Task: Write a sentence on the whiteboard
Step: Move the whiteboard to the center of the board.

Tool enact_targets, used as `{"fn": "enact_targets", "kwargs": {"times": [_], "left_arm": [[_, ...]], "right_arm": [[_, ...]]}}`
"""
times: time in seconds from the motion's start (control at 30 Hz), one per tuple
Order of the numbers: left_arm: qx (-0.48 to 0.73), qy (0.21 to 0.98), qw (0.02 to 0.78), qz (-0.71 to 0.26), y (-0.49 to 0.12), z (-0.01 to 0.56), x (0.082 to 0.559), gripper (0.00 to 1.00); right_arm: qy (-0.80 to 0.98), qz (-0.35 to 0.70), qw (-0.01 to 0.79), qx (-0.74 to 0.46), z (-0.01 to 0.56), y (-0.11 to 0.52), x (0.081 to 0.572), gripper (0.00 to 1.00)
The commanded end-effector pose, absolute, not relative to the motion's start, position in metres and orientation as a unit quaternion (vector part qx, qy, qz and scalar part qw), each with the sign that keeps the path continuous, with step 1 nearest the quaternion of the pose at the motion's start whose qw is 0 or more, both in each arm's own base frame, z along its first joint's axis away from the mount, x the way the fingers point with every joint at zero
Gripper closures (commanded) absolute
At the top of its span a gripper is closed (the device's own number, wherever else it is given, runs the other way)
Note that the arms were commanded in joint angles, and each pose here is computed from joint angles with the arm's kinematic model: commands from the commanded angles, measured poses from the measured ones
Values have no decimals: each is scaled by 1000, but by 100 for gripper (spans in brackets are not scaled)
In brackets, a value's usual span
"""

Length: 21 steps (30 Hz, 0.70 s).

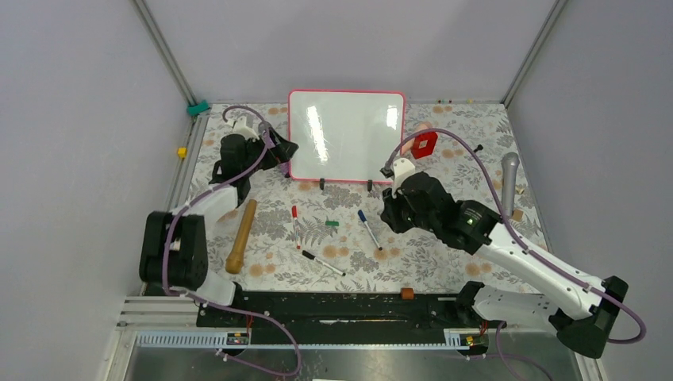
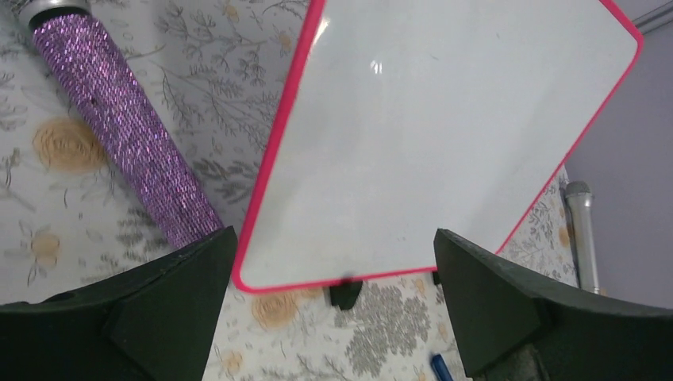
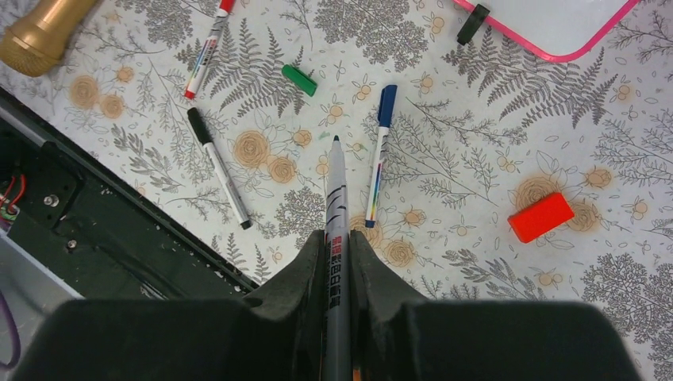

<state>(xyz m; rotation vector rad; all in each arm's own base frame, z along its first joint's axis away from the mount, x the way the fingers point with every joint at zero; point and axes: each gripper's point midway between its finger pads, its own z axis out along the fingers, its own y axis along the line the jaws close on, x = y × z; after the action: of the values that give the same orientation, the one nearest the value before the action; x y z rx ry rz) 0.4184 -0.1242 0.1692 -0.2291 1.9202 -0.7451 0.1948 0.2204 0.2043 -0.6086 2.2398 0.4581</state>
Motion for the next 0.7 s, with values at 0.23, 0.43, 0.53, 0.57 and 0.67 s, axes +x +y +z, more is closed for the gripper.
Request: {"fn": "enact_targets", "kwargs": {"times": [0.23,0.43,0.53,0.57,0.67], "left_arm": [[5,722,562,-404,-142,177,487,6],[14,727,538,-426,-147,153,494,9],[13,728,518,-450,-153,143,487,13],[14,724,515,-459,-155,141,483,16],[9,702,514,-493,-160,143,466,21]], "right_arm": [[859,216,415,-208,232,205,183,100],[867,223,417,-156,224,195,179,100],[871,222,415,-138,221,198,184,100],[873,221,412,-137,221,200,185,100],[876,219,406,-141,225,210,192,100]]}}
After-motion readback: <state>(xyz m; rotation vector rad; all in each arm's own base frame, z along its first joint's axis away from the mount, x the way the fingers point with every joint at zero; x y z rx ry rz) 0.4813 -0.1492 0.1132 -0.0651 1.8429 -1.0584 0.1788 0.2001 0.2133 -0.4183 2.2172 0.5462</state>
